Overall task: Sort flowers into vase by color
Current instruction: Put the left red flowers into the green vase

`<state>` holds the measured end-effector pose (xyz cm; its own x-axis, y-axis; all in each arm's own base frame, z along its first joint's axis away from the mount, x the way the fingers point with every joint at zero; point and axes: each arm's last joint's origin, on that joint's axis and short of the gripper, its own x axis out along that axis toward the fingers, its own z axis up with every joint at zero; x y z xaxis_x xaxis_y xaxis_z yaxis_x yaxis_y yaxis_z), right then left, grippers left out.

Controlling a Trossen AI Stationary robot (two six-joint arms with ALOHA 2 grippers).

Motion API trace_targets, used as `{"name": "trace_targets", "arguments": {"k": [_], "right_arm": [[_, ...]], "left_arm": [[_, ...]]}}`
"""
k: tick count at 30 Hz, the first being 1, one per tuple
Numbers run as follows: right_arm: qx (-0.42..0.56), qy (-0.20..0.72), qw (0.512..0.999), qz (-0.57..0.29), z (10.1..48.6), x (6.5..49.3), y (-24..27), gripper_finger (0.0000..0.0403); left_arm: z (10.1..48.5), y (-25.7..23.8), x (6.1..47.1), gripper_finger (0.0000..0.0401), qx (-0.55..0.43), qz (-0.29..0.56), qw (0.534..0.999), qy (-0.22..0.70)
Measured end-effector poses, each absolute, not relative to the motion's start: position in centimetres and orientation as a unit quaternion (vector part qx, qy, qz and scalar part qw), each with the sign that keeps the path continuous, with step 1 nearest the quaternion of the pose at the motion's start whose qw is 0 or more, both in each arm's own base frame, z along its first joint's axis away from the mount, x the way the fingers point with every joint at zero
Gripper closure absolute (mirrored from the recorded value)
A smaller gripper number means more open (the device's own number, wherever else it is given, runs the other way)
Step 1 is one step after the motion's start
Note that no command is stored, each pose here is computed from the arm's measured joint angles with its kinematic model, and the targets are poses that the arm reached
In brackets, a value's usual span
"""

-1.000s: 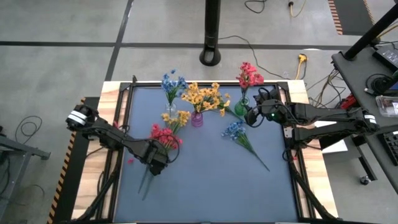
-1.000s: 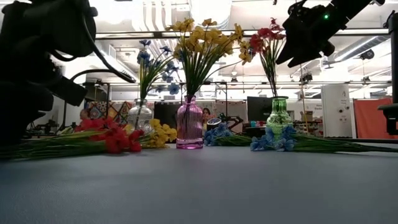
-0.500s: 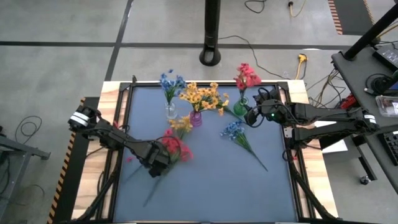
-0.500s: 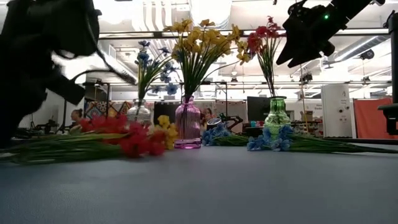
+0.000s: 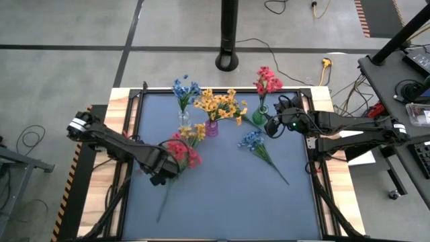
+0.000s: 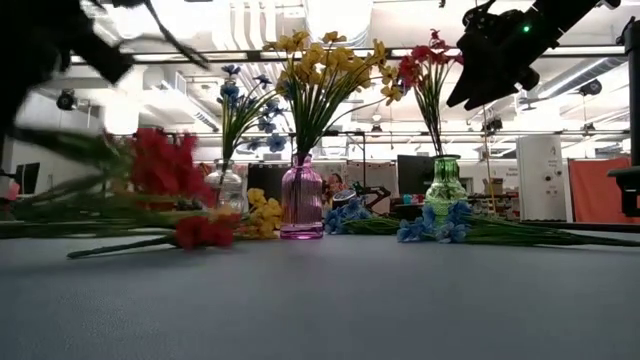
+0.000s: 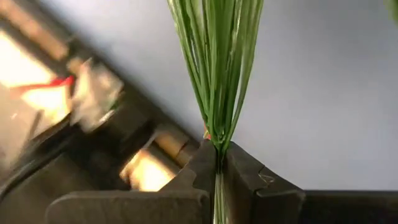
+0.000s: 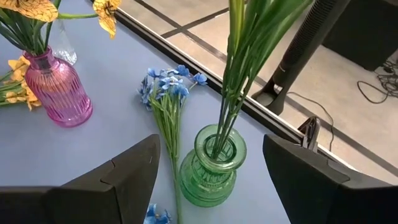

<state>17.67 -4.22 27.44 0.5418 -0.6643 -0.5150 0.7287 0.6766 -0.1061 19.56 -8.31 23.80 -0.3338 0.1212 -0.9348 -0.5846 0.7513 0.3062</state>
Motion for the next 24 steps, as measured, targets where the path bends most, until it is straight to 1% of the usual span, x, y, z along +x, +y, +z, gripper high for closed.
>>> {"name": "trace_targets", "arguments": {"k": [1,2,4,6,10,14,18,20,22,24], "right_arm": [[0.06,0.267,0.876,-0.397,27.5,17.7,-4.2,0.0126],[0.06,0.267,0.876,-0.397,27.5,17.6,-4.2,0.0126],[0.061,0.268,0.875,-0.398,27.4,17.6,-4.2,0.0127],[0.061,0.268,0.875,-0.398,27.4,17.7,-4.2,0.0129],[0.06,0.268,0.875,-0.398,27.4,17.7,-4.2,0.0127],[0.058,0.27,0.875,-0.397,27.4,17.7,-4.2,0.0128],[0.055,0.277,0.874,-0.397,27.3,17.6,-4.2,0.0131],[0.052,0.28,0.873,-0.396,27.2,17.5,-4.2,0.013],[0.048,0.286,0.874,-0.389,27.0,17.5,-4.2,0.0129],[0.046,0.291,0.878,-0.378,26.8,17.5,-4.0,0.0128]], "left_arm": [[24.7,-8.3,19.5,0.04,-0.159,0.323,0.55,0.754],[25.4,-8.3,19.6,0.04,-0.176,0.314,0.556,0.749],[27.0,-8.6,20.1,0.04,-0.215,0.275,0.591,0.727],[28.9,-8.8,20.7,0.04,-0.229,0.266,0.624,0.698],[32.1,-8.7,21.3,0.04,-0.203,0.281,0.689,0.636],[33.7,-8.6,21.5,0.0401,-0.18,0.288,0.73,0.593],[34.3,-8.7,21.7,0.0401,-0.154,0.278,0.756,0.572],[34.1,-9.5,22.3,0.0401,-0.124,0.235,0.791,0.551],[33.6,-11.0,23.5,0.0401,-0.066,0.143,0.845,0.512],[33.0,-12.9,24.9,0.0401,0.004,0.035,0.895,0.445]]}}
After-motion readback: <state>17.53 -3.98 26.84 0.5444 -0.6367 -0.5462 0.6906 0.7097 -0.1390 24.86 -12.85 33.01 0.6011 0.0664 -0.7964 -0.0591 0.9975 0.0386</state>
